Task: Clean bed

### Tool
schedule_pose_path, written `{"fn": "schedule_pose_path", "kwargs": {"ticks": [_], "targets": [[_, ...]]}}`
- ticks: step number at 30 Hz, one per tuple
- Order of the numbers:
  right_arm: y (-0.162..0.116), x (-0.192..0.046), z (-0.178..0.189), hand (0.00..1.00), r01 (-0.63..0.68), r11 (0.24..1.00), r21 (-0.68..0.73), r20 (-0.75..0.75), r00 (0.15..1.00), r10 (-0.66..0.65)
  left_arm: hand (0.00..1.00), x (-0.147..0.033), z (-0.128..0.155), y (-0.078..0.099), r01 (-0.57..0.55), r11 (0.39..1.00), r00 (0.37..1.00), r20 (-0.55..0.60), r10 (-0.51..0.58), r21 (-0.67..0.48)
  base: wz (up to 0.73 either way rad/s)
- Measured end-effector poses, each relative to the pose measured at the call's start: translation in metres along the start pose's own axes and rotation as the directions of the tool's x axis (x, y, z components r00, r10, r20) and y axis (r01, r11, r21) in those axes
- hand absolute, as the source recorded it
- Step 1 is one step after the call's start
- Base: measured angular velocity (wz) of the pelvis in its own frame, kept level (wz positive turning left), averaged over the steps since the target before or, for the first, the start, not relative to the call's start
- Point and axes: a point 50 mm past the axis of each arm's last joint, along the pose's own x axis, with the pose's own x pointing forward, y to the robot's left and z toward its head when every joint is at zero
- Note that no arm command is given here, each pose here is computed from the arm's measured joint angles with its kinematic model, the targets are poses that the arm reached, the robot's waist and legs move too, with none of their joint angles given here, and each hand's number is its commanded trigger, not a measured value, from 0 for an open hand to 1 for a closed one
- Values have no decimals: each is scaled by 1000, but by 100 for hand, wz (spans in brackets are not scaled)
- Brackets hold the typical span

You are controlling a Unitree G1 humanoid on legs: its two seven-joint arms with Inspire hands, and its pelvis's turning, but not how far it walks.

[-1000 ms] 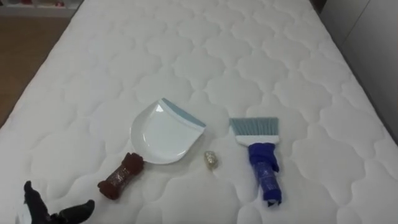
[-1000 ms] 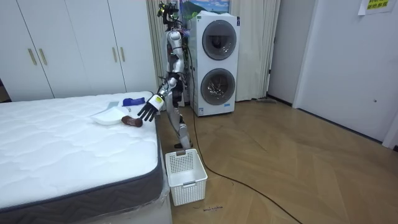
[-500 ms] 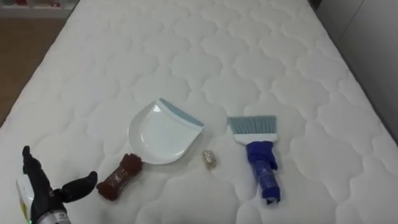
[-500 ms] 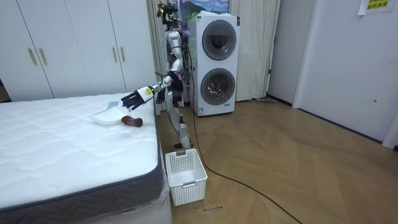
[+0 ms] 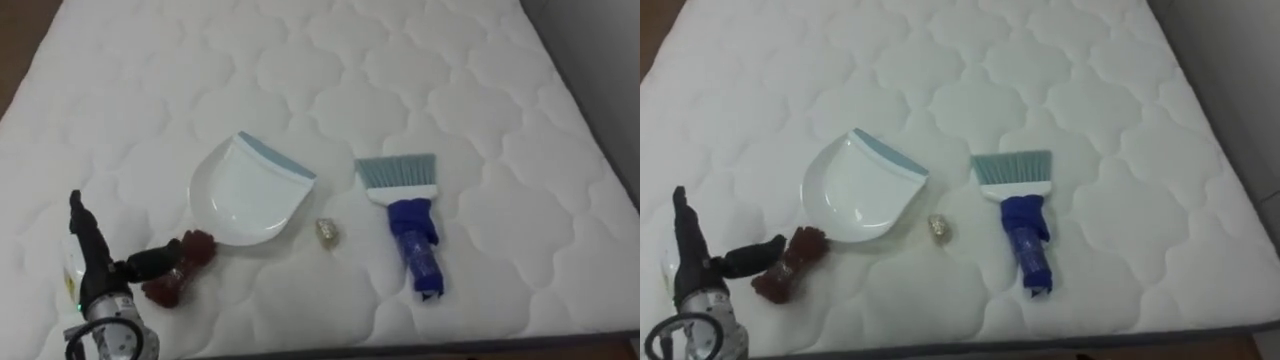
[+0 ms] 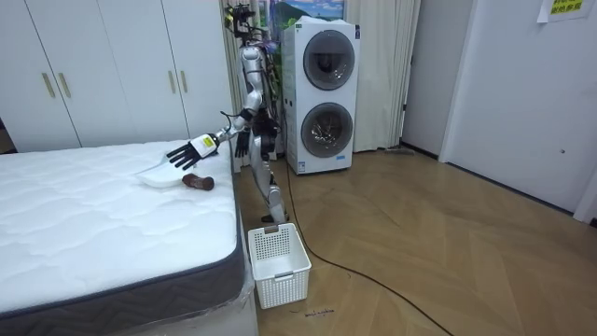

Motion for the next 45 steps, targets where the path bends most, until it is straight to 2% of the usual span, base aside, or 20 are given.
{"fn": "schedule_pose_path", "kwargs": {"ticks": [3,10,21,24,25,30,33,41,45], "targets": [[-1,1,4,0,-2,1000,13,7,1000,2,0,2,0,-2,3,1000,1000,-7,-3,5,1],[-2,4,15,0,-11,1000,-5,14,1000,11,0,-7,-6,-18,112,991,994,-20,-111,72,-1],[-3,9,43,0,-2,997,-75,84,996,8,0,-11,-16,-22,154,983,987,-70,-147,101,-20],[-9,11,66,0,45,994,-101,157,987,-29,0,-1,-14,-20,146,982,988,-76,-138,118,-33],[-10,11,62,0,67,993,-101,145,988,-51,0,-2,-12,-29,176,977,982,-85,-167,118,26],[-9,11,56,0,57,994,-90,102,994,-48,0,6,5,-40,200,964,979,-9,-202,173,28],[-10,11,56,0,60,995,-81,99,994,-52,0,4,-1,-38,190,959,982,-19,-190,210,3],[-12,12,65,0,36,998,-54,105,994,-30,0,12,-5,-26,157,956,988,-38,-152,249,5],[-13,13,71,0,39,998,-53,121,992,-32,0,18,-8,-20,147,957,988,-86,-129,250,2]]}}
